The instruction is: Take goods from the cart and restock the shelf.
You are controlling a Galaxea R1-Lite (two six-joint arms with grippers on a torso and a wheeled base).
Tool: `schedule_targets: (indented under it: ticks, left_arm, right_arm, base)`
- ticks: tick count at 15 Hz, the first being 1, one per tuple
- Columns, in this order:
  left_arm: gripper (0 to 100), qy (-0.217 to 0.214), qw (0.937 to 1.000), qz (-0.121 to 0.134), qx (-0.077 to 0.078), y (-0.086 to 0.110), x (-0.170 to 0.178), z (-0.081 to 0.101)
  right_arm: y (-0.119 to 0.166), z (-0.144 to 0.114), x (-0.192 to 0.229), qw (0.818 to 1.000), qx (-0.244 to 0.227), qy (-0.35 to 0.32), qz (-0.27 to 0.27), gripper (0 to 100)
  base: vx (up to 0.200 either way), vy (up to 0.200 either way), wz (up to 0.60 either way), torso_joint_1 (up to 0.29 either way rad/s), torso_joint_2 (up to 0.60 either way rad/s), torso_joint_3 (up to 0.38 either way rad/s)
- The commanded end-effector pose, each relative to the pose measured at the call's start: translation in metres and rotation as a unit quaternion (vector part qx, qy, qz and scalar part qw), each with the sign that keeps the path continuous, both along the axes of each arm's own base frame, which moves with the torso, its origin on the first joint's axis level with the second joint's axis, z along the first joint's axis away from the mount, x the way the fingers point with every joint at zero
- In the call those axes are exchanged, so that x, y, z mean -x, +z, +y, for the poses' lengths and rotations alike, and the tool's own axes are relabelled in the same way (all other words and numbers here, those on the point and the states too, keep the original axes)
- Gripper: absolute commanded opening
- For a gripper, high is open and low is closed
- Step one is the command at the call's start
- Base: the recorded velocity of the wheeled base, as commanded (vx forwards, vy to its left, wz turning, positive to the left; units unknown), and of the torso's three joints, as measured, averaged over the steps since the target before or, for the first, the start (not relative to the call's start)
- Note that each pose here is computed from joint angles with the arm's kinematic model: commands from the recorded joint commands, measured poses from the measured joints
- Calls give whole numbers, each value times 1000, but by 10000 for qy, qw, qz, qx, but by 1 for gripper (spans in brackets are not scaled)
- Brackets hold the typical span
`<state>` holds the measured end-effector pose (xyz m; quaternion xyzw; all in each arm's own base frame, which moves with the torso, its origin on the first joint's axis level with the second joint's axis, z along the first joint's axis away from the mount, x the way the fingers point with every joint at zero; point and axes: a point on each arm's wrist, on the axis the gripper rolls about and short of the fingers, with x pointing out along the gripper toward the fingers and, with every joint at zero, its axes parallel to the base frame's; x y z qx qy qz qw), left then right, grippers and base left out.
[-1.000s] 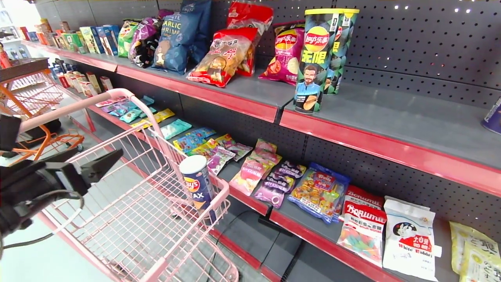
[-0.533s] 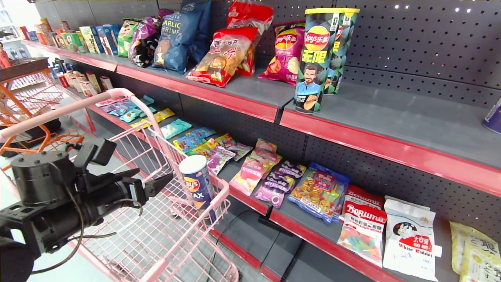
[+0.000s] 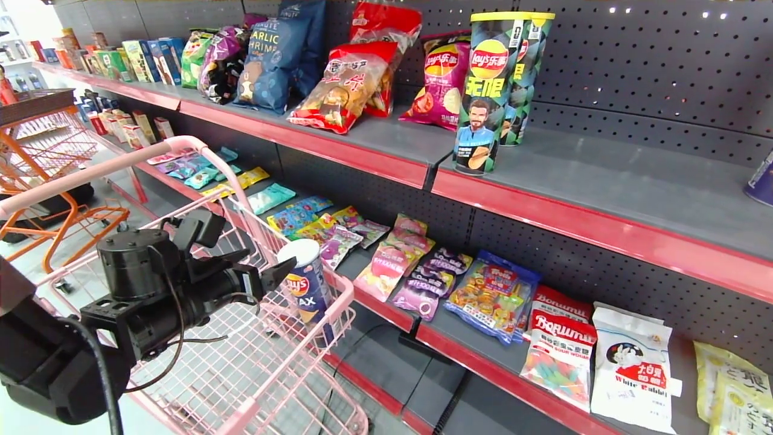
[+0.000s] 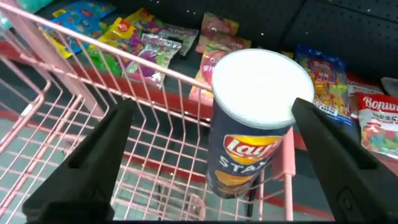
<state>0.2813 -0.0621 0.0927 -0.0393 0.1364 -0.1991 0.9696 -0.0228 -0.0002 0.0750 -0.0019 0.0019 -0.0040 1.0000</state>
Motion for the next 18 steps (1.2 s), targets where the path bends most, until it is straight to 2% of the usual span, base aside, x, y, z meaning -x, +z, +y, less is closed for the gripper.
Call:
schedule_targets:
  ticks: [1,6,18]
  left_arm:
    - [100,-115,9996,250,-119,-16,-4,-6]
    - [100,-317,9994,39,-91,-13,-20,-22]
    - [100,-419,9991,-112,-25,6,8,-14]
  right_arm:
    - [0,0,0,10000,12,2,4,100]
    - [0,0,0,10000,12,2,4,100]
    - [0,0,0,10000,12,10,4,100]
  base:
    - [0,0,0,0,0,0]
    - [0,0,0,0,0,0]
    - [0,0,0,0,0,0]
